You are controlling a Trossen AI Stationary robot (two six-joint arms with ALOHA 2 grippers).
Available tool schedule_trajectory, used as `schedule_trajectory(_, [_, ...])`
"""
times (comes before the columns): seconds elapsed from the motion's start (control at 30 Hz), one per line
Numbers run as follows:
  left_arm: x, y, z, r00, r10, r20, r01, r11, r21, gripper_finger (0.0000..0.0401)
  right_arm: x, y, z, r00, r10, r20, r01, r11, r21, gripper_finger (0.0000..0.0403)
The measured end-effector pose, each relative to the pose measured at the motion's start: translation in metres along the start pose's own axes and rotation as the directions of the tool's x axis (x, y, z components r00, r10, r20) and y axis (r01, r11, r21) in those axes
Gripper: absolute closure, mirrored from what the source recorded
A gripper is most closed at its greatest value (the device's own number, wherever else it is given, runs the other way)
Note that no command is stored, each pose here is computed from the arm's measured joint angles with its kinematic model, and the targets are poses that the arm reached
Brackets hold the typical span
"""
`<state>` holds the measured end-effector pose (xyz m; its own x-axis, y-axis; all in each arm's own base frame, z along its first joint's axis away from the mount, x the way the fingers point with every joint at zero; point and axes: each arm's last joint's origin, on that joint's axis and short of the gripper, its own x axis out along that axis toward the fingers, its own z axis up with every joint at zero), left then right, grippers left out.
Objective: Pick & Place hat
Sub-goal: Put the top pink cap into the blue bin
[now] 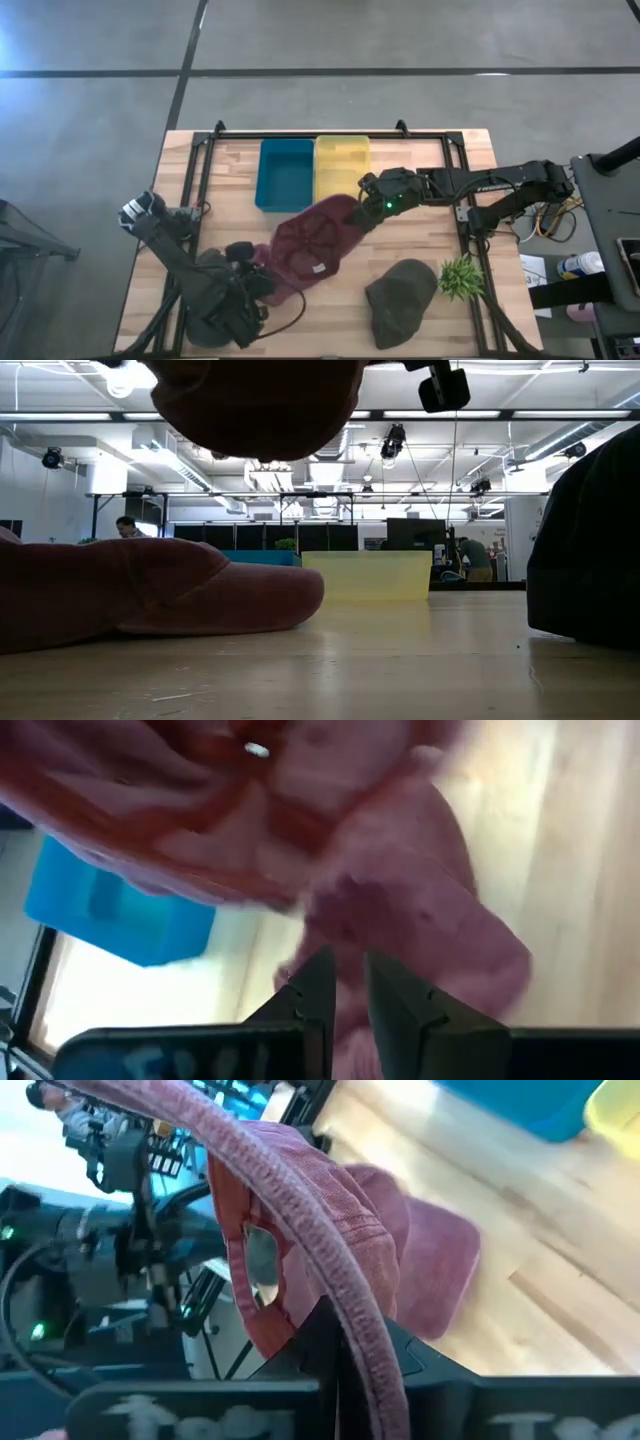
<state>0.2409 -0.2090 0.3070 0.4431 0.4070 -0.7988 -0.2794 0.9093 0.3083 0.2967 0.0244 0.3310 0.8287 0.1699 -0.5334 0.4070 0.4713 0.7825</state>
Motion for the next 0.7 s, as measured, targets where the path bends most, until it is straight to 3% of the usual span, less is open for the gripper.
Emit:
schedule_trajectory(0.33, [0.032, -0.001, 0.046, 0.972, -0.054, 0.23, 0.052, 0.999, 0.015, 0.035, 0.005, 0.002, -0.006, 1.0, 0.003, -0.014, -0.002, 0.999, 0.038, 0.039])
schedule_trajectory(0.47, [0.038, 0.007, 0.064, 0.945, 0.017, 0.327, -0.022, 1.0, 0.012, 0.035, 0.016, 0.004, -0.009, 0.999, 0.03, -0.046, -0.027, 0.998, 0.065, 0.039])
schedule_trajectory(0.6, [0.041, 0.018, 0.074, 0.937, 0.065, 0.342, -0.077, 0.997, 0.02, 0.035, 0.03, 0.002, -0.017, 0.996, 0.012, -0.089, -0.005, 0.997, 0.083, 0.039])
schedule_trajectory(0.7, [0.051, 0.021, 0.076, 0.957, 0.016, 0.29, -0.031, 0.998, 0.047, 0.035, 0.041, 0.003, -0.019, 0.994, 0.043, -0.105, -0.033, 0.995, 0.094, 0.039])
